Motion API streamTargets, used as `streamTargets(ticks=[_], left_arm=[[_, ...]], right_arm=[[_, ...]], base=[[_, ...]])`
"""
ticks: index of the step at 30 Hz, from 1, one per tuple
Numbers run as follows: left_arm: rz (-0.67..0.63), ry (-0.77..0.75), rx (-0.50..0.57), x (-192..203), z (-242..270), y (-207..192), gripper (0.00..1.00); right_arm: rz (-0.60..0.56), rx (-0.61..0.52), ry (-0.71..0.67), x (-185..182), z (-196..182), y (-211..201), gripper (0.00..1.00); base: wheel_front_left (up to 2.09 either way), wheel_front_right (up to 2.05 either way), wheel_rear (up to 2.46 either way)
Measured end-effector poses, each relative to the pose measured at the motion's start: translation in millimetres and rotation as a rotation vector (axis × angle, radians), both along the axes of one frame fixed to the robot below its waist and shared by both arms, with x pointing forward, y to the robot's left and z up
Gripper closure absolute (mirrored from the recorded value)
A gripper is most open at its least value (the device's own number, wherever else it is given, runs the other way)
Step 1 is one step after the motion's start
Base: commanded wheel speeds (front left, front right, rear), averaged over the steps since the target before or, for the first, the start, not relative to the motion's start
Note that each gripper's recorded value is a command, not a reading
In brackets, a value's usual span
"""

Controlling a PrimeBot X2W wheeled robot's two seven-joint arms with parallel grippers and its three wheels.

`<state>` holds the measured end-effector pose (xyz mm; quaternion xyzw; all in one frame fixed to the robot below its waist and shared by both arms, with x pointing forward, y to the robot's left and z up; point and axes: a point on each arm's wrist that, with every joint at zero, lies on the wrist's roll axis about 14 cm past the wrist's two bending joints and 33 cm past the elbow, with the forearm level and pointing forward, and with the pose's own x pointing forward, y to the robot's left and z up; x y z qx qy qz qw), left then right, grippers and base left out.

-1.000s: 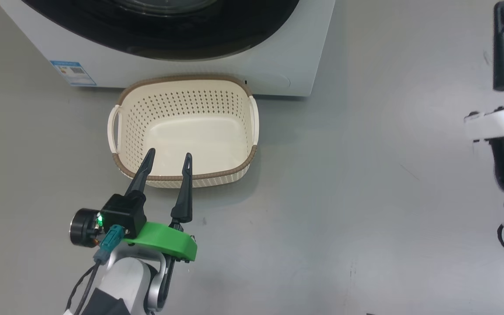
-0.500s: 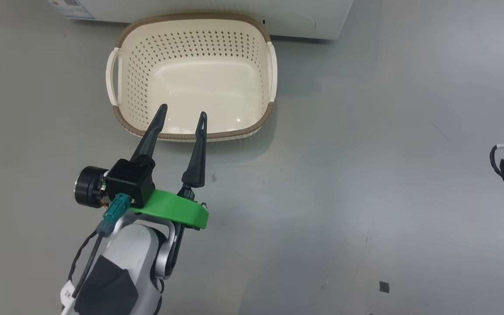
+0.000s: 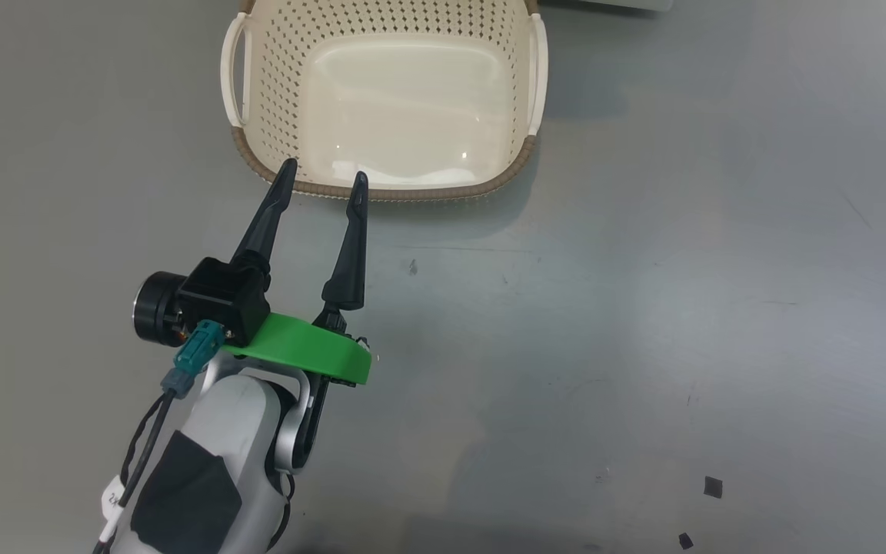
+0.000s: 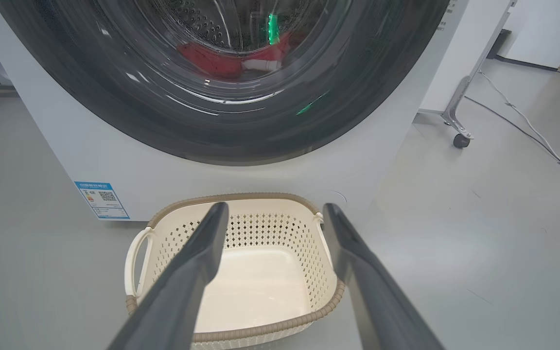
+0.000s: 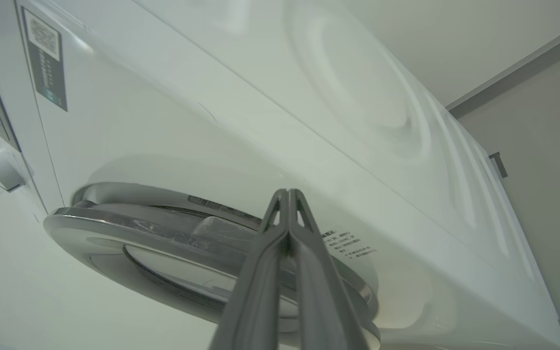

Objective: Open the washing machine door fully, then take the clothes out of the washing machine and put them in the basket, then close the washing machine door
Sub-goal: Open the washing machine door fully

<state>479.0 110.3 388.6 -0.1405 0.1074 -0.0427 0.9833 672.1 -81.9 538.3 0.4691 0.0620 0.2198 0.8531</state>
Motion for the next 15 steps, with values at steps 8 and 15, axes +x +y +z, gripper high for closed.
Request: streamTargets(ticks=[8, 15], left_arm=[[0.005, 0.038, 0.003, -3.4, -13.3, 3.8, 0.0], [0.023, 0.06, 0.003, -2.6, -21.4, 11.1, 0.0]], right_arm=[[0.162, 0.138, 0.112, 15.4, -2.9, 33.4, 1.0], [0.254, 0.184, 0.173, 25.5, -4.4, 50.5, 1.0]], base=[[0.0, 0.0, 0.0], [0.0, 0.0, 0.0]])
